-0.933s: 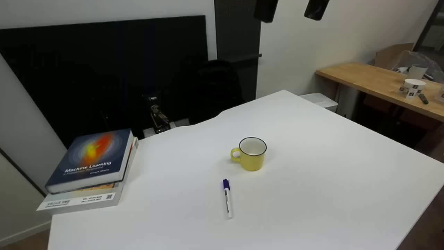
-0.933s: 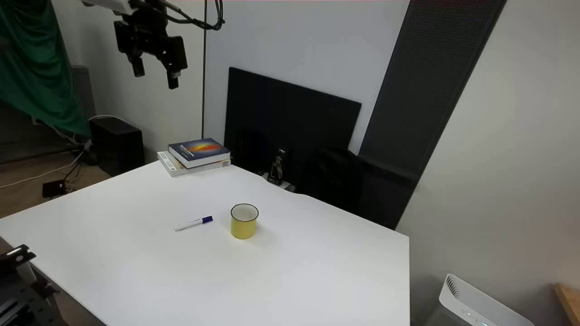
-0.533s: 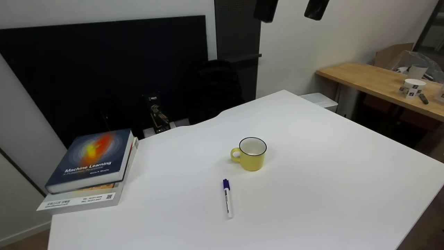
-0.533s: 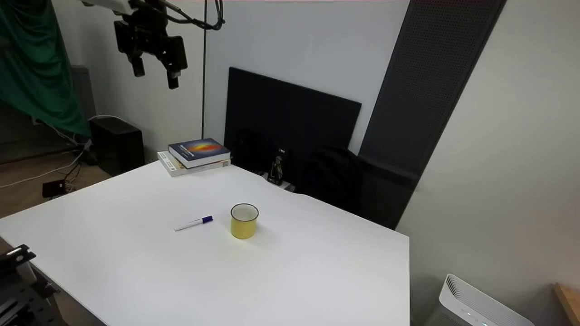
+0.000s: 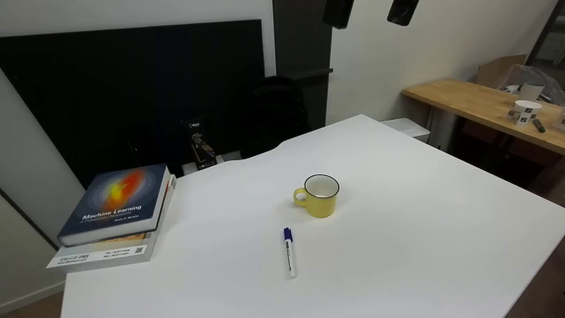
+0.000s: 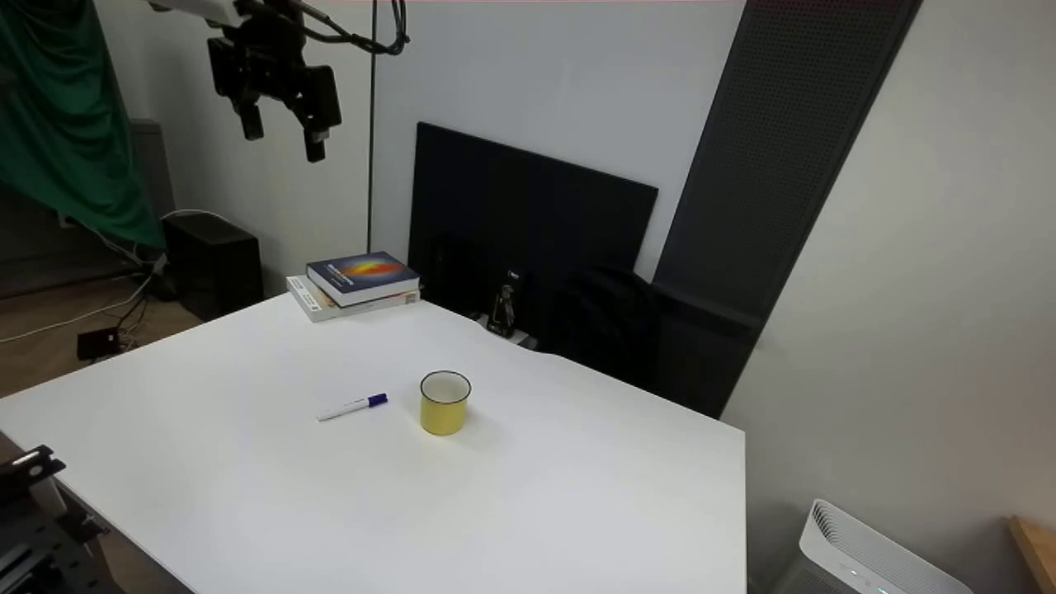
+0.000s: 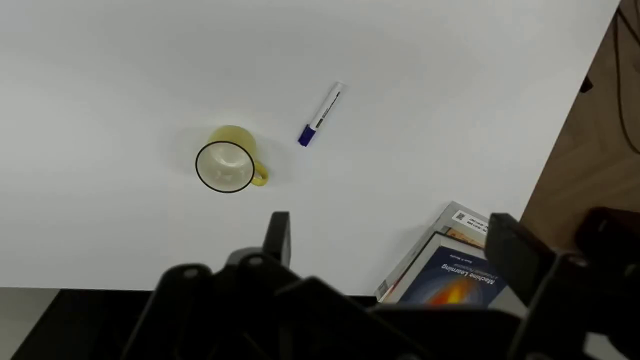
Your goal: Pick up the blue marker from the table and place it inside the yellow mug
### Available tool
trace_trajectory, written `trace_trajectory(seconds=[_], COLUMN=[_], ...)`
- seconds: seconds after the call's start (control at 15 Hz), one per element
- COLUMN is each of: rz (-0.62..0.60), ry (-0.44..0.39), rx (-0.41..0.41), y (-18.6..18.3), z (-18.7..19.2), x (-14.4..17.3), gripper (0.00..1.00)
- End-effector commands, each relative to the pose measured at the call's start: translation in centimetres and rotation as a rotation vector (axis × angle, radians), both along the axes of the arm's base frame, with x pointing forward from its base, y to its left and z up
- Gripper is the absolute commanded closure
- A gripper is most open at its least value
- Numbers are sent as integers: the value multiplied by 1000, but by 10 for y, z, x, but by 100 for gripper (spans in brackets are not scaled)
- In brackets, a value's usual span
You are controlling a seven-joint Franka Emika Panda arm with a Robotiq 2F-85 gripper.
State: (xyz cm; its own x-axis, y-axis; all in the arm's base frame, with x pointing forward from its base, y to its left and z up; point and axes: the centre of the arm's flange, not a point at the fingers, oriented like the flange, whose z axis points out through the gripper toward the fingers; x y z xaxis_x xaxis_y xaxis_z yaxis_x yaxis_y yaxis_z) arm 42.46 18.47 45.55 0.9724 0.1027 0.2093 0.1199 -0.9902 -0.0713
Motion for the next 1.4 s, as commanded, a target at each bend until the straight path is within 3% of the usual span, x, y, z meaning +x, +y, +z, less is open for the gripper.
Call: trace_trajectory(seconds=[0.0, 0.13, 0.53, 1.0, 1.33], rz=[0, 3, -39, -136, -230], ry=[0, 9, 132, 223, 191], rx=[0, -4, 7, -9, -31], y=[0, -2, -33, -86, -94], z=[0, -5, -72, -153, -210], x=[0, 1, 21, 91, 147], gripper=[0, 0, 0, 0, 0])
